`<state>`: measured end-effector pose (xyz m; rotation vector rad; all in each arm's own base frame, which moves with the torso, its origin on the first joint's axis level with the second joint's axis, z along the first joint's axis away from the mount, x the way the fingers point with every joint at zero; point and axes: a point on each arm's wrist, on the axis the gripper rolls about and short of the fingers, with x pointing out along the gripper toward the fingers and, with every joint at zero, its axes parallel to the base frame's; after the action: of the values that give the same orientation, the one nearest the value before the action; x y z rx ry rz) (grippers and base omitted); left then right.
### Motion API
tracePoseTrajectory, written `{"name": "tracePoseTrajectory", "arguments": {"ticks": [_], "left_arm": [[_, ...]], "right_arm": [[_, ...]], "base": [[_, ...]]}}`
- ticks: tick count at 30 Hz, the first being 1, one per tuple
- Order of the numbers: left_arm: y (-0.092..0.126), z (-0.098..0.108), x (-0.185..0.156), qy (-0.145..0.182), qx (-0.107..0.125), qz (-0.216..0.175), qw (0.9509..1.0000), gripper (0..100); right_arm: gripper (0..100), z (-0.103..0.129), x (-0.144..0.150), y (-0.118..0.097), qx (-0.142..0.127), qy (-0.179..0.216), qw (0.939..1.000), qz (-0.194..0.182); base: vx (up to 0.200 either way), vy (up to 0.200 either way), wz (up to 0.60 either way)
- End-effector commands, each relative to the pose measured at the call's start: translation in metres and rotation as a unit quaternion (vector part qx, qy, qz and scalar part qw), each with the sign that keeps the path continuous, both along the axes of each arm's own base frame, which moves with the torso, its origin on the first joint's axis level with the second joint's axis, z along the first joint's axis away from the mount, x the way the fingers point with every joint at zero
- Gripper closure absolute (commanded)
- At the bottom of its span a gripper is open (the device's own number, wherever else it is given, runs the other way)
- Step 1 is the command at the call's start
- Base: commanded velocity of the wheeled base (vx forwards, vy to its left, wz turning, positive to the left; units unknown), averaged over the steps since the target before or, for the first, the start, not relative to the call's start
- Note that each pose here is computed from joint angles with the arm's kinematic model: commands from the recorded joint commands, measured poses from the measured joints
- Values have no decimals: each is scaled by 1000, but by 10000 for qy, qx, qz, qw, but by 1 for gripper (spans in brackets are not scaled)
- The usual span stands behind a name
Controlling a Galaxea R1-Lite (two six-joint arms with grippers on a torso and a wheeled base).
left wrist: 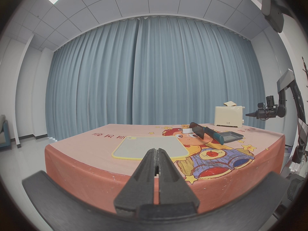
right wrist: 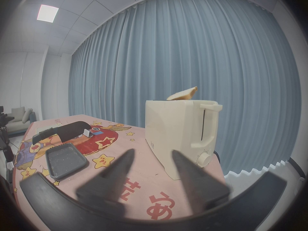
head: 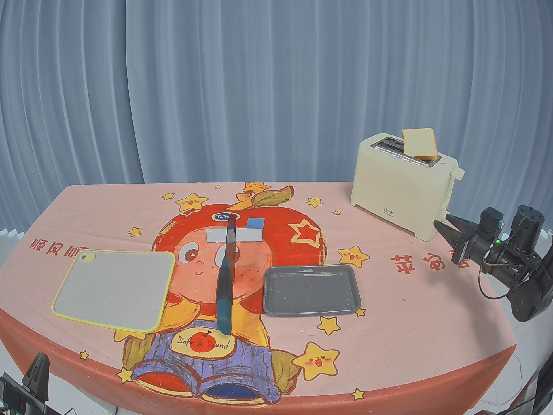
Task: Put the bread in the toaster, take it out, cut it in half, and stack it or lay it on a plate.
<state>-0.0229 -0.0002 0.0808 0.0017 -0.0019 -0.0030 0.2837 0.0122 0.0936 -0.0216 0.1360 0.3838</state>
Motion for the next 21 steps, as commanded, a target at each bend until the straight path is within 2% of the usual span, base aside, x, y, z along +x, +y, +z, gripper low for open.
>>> {"name": "tracePoseTrajectory", "arguments": {"ticks": [1,8,17,21], "left_arm": [[0,-5,0,2,-1,0,10000,100],[0,-5,0,2,-1,0,10000,100],[0,-5,0,2,-1,0,10000,100],[0,-5,0,10,-1,0,10000,100]], "right_arm": [[0,10,-5,4,28,-163,9998,70],[0,34,-16,9,251,-457,9986,128],[0,38,-19,7,271,-519,9983,75],[0,41,-20,9,251,-581,9979,-138]], "base": [[0,0,0],[0,0,0],[0,0,0],[0,0,0]]}}
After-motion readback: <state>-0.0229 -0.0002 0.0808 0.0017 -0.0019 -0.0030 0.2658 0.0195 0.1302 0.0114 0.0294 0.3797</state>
